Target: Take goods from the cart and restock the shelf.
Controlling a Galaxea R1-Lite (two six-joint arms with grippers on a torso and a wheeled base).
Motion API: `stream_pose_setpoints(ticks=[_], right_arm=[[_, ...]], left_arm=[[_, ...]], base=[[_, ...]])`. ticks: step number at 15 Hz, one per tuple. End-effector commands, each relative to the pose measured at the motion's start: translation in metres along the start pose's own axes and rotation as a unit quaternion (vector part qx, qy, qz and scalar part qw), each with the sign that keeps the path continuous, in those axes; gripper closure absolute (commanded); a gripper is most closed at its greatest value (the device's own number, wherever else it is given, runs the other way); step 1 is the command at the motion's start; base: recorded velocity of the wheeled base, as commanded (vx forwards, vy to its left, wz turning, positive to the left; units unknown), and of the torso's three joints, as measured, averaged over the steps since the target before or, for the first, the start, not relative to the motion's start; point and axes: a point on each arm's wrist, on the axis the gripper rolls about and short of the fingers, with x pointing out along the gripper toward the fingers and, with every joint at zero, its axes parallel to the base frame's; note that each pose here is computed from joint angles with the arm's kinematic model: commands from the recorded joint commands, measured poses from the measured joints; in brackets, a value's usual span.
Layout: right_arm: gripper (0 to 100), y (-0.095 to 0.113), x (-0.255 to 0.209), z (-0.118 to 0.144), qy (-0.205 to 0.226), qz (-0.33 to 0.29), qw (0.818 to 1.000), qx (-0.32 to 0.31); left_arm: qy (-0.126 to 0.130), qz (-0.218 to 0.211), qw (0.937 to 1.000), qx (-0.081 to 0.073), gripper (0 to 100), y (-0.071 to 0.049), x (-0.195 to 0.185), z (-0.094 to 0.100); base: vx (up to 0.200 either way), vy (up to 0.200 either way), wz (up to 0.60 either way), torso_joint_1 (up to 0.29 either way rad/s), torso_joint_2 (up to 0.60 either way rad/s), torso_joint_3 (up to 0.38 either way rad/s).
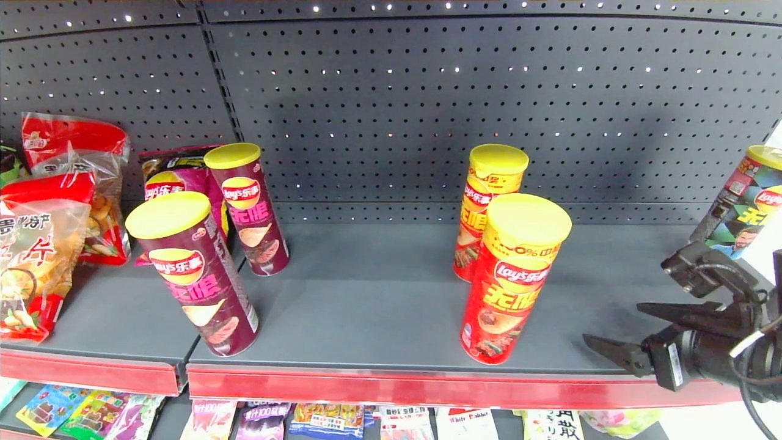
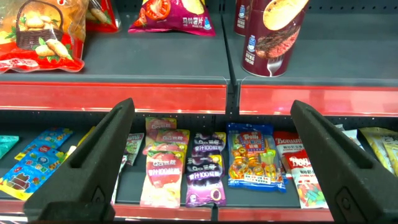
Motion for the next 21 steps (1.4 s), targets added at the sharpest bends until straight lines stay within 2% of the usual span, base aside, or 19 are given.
stream_pose_setpoints(ticks=[1, 4, 7, 16, 21], right_arm=[[0, 0.009, 0.015, 0.011, 0.009, 0.005, 1.000, 0.017], [0, 0.026, 0.020, 0.018, 0.009, 0.015, 0.999, 0.044], [0, 0.033, 0.027, 0.017, 0.020, 0.028, 0.999, 0.036], [0, 0.035, 0.038, 0.019, 0.025, 0.030, 0.999, 0.031], [0, 0.044, 0.044, 0.017, 0.032, 0.045, 0.998, 0.018]], left_arm=[[0.000, 0.000, 1.0000, 0.000, 0, 0.000, 0.000, 0.000], [0.000, 0.000, 1.0000, 0.000, 0, 0.000, 0.000, 0.000], [0.000, 0.000, 1.0000, 0.000, 0, 0.000, 0.000, 0.000], [0.000, 0.000, 1.0000, 0.000, 0, 0.000, 0.000, 0.000], [0.000, 0.000, 1.0000, 0.000, 0, 0.000, 0.000, 0.000]], base=[[0.000, 0.000, 0.00, 0.000, 0.00, 0.000], [0.000, 0.000, 0.00, 0.000, 0.00, 0.000], [0.000, 0.000, 0.00, 0.000, 0.00, 0.000], [0.000, 0.000, 0.00, 0.000, 0.00, 0.000], [0.000, 0.000, 0.00, 0.000, 0.00, 0.000]])
